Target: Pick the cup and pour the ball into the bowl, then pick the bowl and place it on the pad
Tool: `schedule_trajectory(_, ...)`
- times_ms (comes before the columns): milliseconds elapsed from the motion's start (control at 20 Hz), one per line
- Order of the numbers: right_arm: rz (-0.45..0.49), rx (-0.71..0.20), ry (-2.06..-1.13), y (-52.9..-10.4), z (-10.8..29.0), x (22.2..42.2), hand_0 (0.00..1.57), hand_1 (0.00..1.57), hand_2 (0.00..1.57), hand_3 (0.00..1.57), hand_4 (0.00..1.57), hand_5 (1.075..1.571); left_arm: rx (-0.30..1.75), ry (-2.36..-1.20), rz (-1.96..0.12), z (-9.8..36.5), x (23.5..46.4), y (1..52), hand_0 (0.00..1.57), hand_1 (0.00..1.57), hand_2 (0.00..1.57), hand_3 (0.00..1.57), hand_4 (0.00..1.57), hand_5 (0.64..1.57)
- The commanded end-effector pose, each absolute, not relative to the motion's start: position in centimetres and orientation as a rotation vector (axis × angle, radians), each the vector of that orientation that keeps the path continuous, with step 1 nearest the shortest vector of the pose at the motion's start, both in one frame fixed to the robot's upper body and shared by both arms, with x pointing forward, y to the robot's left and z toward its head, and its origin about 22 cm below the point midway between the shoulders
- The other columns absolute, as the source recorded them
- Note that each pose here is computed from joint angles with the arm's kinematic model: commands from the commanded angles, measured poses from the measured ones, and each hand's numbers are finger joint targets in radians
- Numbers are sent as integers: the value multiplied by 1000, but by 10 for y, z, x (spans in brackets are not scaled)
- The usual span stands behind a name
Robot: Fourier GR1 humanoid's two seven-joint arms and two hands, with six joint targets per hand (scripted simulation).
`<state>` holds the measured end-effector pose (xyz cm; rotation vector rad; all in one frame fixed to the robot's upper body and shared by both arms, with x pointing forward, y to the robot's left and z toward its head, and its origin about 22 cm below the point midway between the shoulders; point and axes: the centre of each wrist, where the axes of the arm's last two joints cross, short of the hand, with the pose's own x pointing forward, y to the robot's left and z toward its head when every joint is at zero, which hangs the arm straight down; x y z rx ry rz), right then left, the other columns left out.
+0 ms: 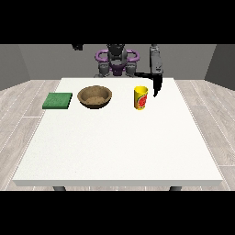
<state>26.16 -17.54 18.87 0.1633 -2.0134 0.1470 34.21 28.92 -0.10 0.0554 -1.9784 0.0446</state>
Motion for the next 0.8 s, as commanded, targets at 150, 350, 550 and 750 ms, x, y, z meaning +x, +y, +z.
schedule_trajectory(150,146,163,-2056,-204,212,258,0,0,0,0,0,1565,50,-2004,57,-20,352,301,0,0,0,0,0,1427)
schedule_trajectory(350,178,191,-2050,-217,183,247,0,0,0,0,0,1568,108,-1997,103,-27,356,294,0,0,0,0,0,1426)
schedule_trajectory(550,232,187,-2126,-230,211,234,0,0,0,0,0,1567,125,-2027,137,-47,345,310,0,0,0,0,0,1431)
schedule_trajectory(750,201,191,-2160,-228,217,220,0,0,0,0,0,1567,174,-2025,134,-27,365,320,0,0,0,0,0,1409)
